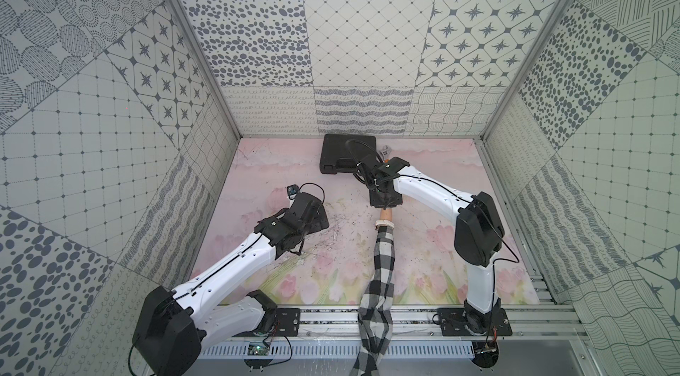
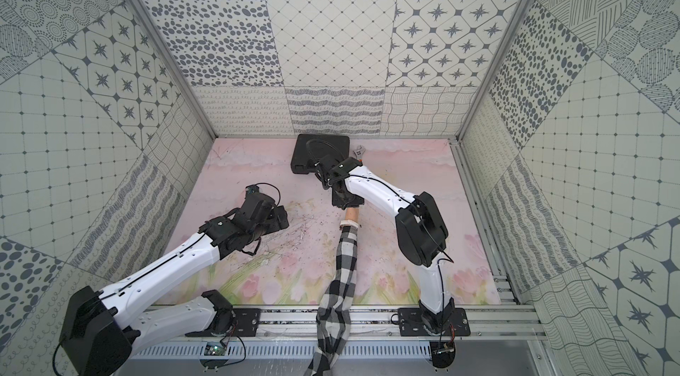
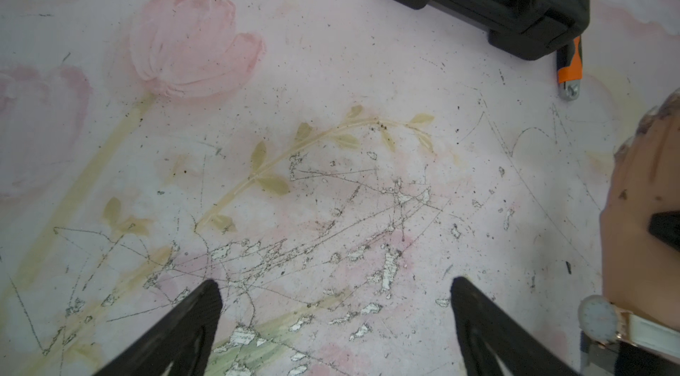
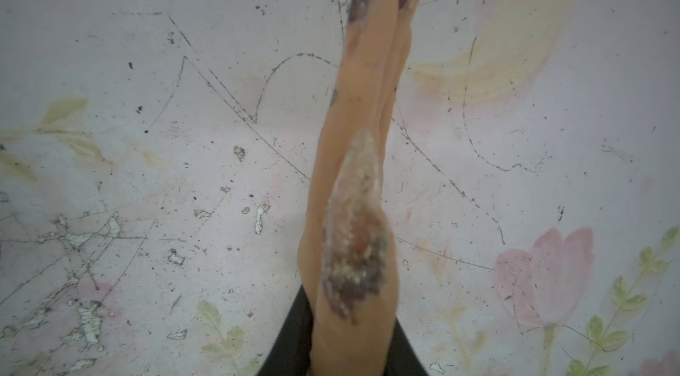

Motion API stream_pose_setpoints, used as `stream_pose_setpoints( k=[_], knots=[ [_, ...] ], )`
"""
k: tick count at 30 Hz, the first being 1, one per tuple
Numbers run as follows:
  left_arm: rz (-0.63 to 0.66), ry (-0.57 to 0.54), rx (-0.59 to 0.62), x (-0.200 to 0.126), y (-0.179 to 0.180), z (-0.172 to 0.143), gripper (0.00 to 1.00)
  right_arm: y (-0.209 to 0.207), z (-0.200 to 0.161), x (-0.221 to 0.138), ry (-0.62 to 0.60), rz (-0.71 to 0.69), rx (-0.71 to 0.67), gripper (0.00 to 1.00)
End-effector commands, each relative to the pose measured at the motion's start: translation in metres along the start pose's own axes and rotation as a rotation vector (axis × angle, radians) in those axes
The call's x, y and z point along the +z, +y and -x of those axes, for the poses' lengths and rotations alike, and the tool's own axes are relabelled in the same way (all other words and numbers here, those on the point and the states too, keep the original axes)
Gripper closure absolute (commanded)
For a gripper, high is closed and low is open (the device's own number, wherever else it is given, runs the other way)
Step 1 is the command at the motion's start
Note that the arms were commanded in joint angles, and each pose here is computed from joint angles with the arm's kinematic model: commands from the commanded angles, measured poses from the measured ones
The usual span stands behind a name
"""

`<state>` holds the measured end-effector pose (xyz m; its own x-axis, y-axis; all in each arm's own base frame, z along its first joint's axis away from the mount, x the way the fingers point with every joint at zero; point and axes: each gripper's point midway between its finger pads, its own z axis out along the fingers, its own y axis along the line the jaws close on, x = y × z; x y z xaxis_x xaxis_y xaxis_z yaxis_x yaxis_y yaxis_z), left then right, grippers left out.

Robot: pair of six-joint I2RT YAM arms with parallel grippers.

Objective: Take off the watch
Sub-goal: Adjust the hand at the center of the board.

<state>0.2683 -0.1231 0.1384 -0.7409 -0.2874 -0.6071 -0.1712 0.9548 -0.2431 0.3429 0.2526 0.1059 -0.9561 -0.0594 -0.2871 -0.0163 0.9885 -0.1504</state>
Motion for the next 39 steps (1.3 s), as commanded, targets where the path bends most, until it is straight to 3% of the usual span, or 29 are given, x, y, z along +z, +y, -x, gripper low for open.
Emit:
stream_pose_setpoints(
  k=[1,5,14,24,32,39],
  knots=[
    [0.022,0.01,-0.075,-0.003,0.011,-0.004,0.01,0.003,-0.009,-0.003,0.039,-0.077,-0.065,0.88],
    [0.018,0.003,-0.099,-0.006,0.016,-0.006,0.01,0.02,-0.008,0.005,0.048,-0.116,-0.109,0.85],
    [0.02,0.002,-0.106,-0.013,0.02,-0.006,0.01,0.064,-0.009,0.012,0.067,-0.054,-0.133,0.46],
    [0.011,0.029,-0.079,-0.015,0.014,-0.005,0.02,0.118,-0.014,-0.001,0.067,0.195,-0.075,0.35],
    [-0.058,0.052,0.008,-0.019,-0.004,0.001,0.01,0.077,-0.004,-0.035,-0.035,0.444,0.087,0.3],
    [-0.204,0.126,-0.014,-0.013,-0.035,-0.009,0.01,0.025,-0.019,-0.029,-0.062,0.719,0.276,0.29]
  ],
)
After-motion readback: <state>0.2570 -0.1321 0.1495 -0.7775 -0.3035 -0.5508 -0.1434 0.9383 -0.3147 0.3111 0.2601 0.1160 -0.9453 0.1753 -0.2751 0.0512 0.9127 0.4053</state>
